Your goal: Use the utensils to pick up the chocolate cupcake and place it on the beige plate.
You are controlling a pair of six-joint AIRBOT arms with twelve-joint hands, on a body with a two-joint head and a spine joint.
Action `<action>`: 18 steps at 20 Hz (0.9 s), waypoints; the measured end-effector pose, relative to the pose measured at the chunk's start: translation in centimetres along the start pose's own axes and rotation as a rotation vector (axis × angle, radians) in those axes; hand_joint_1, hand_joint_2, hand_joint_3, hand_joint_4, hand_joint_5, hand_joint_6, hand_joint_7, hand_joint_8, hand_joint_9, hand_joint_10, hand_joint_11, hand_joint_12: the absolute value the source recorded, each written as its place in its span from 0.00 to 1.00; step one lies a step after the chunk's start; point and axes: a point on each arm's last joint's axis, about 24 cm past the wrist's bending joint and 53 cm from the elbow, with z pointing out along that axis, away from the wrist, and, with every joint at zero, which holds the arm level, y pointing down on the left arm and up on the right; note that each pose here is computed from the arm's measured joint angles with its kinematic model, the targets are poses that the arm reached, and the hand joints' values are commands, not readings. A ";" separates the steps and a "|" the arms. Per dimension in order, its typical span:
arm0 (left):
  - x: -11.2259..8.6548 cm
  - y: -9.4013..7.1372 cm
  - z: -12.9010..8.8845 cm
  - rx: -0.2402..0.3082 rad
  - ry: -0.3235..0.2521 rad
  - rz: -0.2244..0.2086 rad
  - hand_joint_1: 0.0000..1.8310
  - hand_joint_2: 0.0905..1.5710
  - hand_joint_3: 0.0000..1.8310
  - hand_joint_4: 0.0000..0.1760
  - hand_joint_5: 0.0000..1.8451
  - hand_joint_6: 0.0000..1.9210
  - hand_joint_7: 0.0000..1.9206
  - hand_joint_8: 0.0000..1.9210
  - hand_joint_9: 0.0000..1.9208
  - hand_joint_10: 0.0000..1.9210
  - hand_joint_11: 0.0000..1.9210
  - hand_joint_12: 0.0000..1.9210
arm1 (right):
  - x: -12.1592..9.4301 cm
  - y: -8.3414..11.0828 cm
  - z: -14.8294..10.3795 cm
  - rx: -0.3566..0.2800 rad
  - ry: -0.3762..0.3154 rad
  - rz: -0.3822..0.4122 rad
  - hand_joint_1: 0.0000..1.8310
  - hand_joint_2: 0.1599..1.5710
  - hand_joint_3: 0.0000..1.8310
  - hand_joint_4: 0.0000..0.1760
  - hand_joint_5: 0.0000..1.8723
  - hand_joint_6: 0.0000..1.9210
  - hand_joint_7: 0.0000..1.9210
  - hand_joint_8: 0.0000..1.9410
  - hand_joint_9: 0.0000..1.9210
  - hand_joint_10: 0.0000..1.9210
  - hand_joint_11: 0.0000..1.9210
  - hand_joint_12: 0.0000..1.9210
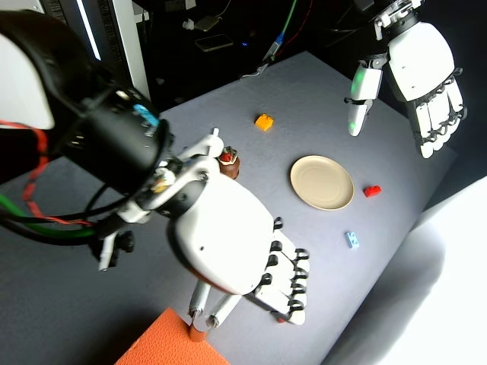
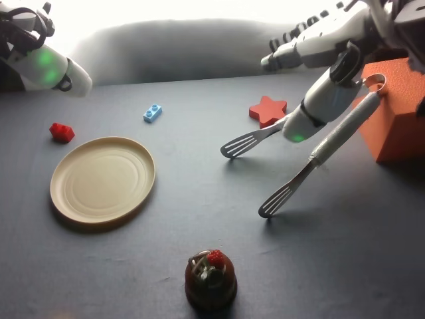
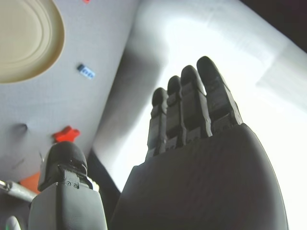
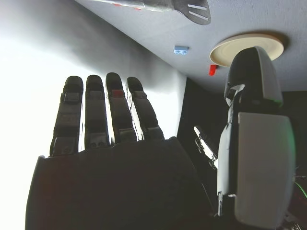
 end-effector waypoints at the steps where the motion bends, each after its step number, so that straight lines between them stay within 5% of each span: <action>1: 0.0 0.0 0.0 -0.001 0.000 0.000 0.11 0.65 0.00 0.00 0.11 0.00 0.11 0.00 0.11 0.00 0.00 0.27 | 0.5 -0.2 0.2 0.008 0.011 -0.004 0.27 0.55 0.00 0.00 0.00 0.00 0.00 0.00 0.00 0.00 0.00 0.00; 12: 0.0 -0.2 0.0 0.002 0.001 0.005 0.09 0.66 0.00 0.00 0.10 0.00 0.10 0.00 0.10 0.00 0.00 0.23 | 2.5 -2.2 2.6 0.058 0.100 0.102 0.27 0.55 0.00 0.00 0.00 0.00 0.00 0.00 0.00 0.00 0.00 0.00; 18: 0.1 -0.3 0.0 0.006 0.001 0.009 0.09 0.66 0.00 0.00 0.09 0.00 0.10 0.00 0.10 0.00 0.00 0.20 | 1.7 -2.9 3.2 0.066 0.078 0.100 0.27 0.55 0.00 0.00 0.00 0.00 0.00 0.00 0.00 0.00 0.00 0.00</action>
